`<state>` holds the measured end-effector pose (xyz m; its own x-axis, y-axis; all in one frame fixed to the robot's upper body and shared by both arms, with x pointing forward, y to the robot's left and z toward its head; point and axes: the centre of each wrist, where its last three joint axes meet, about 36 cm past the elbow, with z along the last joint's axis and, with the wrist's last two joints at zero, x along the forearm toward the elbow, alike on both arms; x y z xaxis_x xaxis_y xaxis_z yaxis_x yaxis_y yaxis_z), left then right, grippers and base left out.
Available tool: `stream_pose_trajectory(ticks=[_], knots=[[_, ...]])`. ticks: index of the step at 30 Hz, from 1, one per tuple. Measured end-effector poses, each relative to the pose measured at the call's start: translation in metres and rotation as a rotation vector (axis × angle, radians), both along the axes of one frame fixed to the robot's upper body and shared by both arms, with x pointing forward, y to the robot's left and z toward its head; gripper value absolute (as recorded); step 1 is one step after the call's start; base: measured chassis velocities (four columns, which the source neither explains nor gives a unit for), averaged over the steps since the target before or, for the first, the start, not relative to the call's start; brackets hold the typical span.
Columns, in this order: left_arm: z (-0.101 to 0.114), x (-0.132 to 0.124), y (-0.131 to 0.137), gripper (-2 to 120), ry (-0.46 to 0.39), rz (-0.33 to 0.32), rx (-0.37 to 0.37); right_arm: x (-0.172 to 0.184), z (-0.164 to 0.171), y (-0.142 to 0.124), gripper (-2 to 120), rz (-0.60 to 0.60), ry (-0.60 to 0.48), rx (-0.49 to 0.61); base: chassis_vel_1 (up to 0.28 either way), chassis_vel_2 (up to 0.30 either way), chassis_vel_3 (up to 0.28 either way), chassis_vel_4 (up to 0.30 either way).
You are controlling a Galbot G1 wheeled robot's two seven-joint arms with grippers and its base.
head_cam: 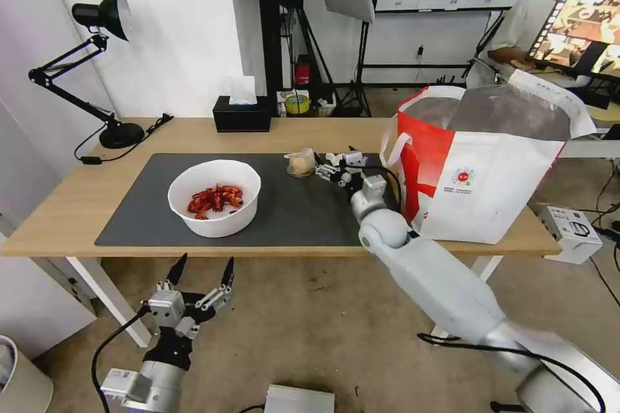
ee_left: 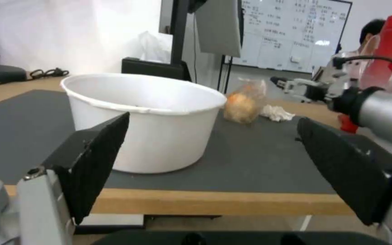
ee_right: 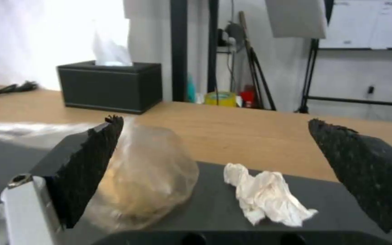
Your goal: Pick up the trash from the table and place it into the takeout bag.
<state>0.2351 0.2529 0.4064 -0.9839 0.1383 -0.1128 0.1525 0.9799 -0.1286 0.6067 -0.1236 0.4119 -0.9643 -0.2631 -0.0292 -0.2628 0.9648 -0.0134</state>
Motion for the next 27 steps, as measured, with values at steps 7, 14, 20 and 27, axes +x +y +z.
stream_pose_trajectory(ticks=[7,14,20,27], knots=[[-0.003,0.004,0.000,100,-0.006,0.001,-0.018,0.025,-0.001,0.018,100,-0.051,0.028,0.011,0.000,0.000,0.000,0.000],[-0.006,0.011,0.004,100,-0.014,-0.007,-0.026,0.041,0.003,0.024,100,-0.131,0.060,0.050,0.000,0.000,0.000,0.000],[-0.008,0.015,0.005,100,-0.017,-0.011,-0.031,0.054,0.009,0.022,100,-0.214,0.131,0.058,0.000,0.000,0.000,0.000],[-0.012,0.016,0.006,100,-0.010,-0.008,-0.035,0.069,0.023,0.024,100,-0.246,0.223,0.003,0.000,0.000,0.000,0.000]])
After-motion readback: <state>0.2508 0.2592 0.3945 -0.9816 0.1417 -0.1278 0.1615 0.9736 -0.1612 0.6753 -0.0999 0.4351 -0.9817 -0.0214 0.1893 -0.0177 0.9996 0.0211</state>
